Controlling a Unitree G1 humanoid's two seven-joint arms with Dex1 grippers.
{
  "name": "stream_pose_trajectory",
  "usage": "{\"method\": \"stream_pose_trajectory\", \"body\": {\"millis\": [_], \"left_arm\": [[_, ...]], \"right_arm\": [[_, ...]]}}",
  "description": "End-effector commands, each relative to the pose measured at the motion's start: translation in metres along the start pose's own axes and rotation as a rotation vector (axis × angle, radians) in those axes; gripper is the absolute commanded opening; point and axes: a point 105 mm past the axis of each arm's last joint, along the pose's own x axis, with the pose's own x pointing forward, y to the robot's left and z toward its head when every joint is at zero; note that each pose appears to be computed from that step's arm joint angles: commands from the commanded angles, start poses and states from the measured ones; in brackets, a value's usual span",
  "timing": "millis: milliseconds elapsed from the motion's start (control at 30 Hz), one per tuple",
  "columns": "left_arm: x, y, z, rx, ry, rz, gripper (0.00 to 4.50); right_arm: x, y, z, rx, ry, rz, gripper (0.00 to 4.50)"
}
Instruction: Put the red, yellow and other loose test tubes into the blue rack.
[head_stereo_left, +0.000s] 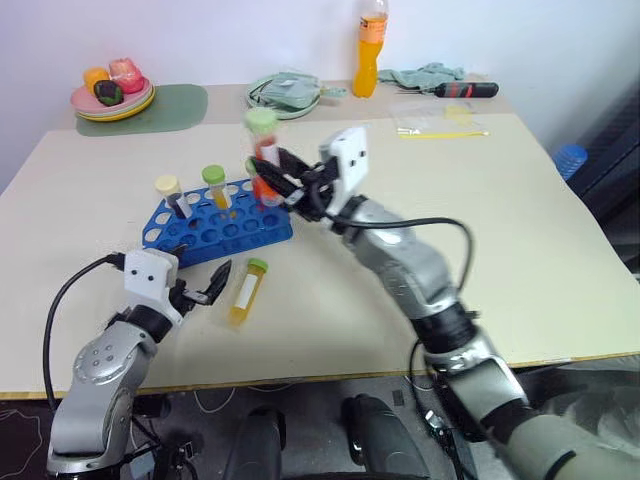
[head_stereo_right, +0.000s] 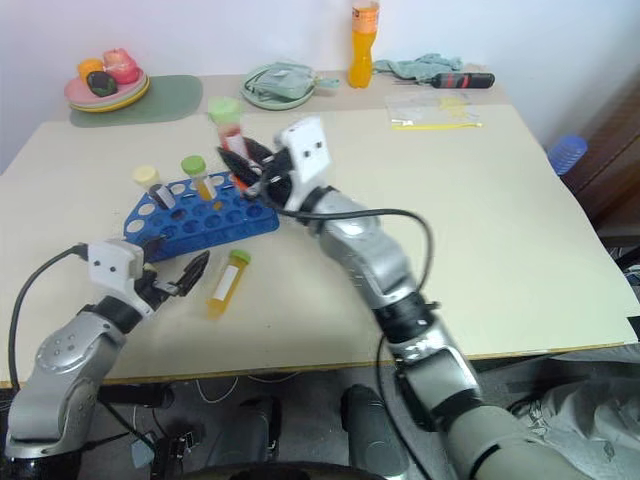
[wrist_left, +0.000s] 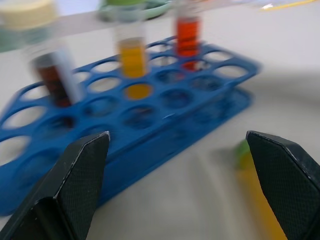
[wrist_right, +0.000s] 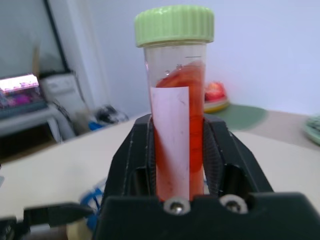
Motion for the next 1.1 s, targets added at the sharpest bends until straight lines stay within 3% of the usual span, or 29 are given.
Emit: {"method": "stream_pose_trajectory", "body": {"millis": [33, 533, 1100], "left_arm": [[-0.009, 0.011, 0.013, 0.034, -0.082, 0.051, 4.50], [-0.012, 0.006, 0.022, 0.055, -0.101, 0.038, 4.50], [-0.009, -0.013, 0.025, 0.024, -0.093, -0.048, 4.50]], "right_arm": [[0.017, 0.002, -0.003, -0.072, -0.039, -0.013, 0.87], [0.020, -0.020, -0.052, -0.024, 0.062, -0.127, 0.87], [0.025, -0.016, -0.066, -0.013, 0.089, -0.117, 0.87]]}}
